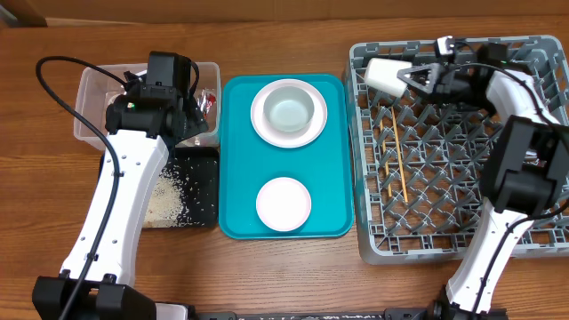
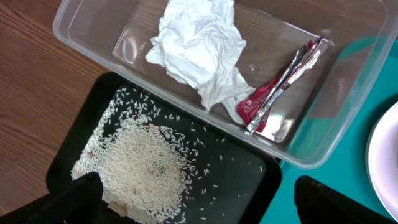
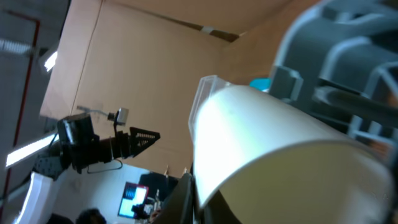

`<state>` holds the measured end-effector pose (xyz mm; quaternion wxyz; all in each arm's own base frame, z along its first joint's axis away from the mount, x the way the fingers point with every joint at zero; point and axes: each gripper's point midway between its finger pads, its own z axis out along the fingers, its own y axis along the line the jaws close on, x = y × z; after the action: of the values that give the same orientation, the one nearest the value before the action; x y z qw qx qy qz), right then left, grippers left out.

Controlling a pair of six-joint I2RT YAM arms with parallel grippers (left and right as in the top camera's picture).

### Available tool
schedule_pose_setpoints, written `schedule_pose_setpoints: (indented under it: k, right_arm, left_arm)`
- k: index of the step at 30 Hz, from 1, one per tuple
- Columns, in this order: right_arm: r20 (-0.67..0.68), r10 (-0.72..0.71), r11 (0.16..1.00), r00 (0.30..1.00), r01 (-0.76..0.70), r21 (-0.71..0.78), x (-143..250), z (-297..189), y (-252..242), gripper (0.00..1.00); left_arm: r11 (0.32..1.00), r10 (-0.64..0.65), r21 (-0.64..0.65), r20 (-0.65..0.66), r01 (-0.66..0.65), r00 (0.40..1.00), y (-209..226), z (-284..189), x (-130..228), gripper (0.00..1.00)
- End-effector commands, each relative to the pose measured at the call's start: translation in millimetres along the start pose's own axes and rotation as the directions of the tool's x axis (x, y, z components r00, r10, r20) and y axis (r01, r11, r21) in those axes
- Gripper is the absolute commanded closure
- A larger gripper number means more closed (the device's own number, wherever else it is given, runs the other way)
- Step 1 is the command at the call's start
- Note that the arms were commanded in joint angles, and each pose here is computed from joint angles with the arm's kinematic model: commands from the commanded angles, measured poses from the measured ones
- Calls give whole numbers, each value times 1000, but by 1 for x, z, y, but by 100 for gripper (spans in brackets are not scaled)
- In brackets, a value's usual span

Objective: Sort waste into correct bins and load items into the dishwasher
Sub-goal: 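Set the cup upside down in the rack's back corner and release, then raise the right gripper out of the rack and move left toward the tray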

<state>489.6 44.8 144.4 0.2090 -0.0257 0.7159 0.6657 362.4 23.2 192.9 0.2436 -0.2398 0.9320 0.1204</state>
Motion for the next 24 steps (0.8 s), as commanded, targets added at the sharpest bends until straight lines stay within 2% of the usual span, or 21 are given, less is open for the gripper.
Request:
schedule_pose_setpoints:
  k: [1, 6, 9, 11, 19, 24]
  right_arm:
    - [17, 56, 995, 998, -57, 84, 6, -18, -25, 86]
    - [56, 116, 990, 992, -120, 79, 5, -35, -23, 71]
    - [80, 155, 985, 985, -161, 68, 4, -45, -19, 57]
    - [93, 171, 982, 981, -178, 70, 2, -51, -17, 51]
    - [137, 187, 974, 973, -202, 104, -3, -76, -3, 49]
    - [107, 137, 951, 985, -160, 264, -1, -83, 4, 50]
  left_arm:
    - [1000, 10, 8, 15, -10, 1000, -2, -5, -4, 0]
    - [1000, 10, 8, 15, -10, 1000, -2, -5, -4, 0]
    - [1000, 10, 8, 15, -10, 1000, -2, -5, -4, 0]
    - [1000, 10, 8, 15, -10, 1000, -2, -5, -4, 0]
    - [1000, 10, 8, 15, -10, 1000, -2, -5, -4, 0]
    - [1000, 10, 8, 15, -10, 1000, -2, -5, -4, 0]
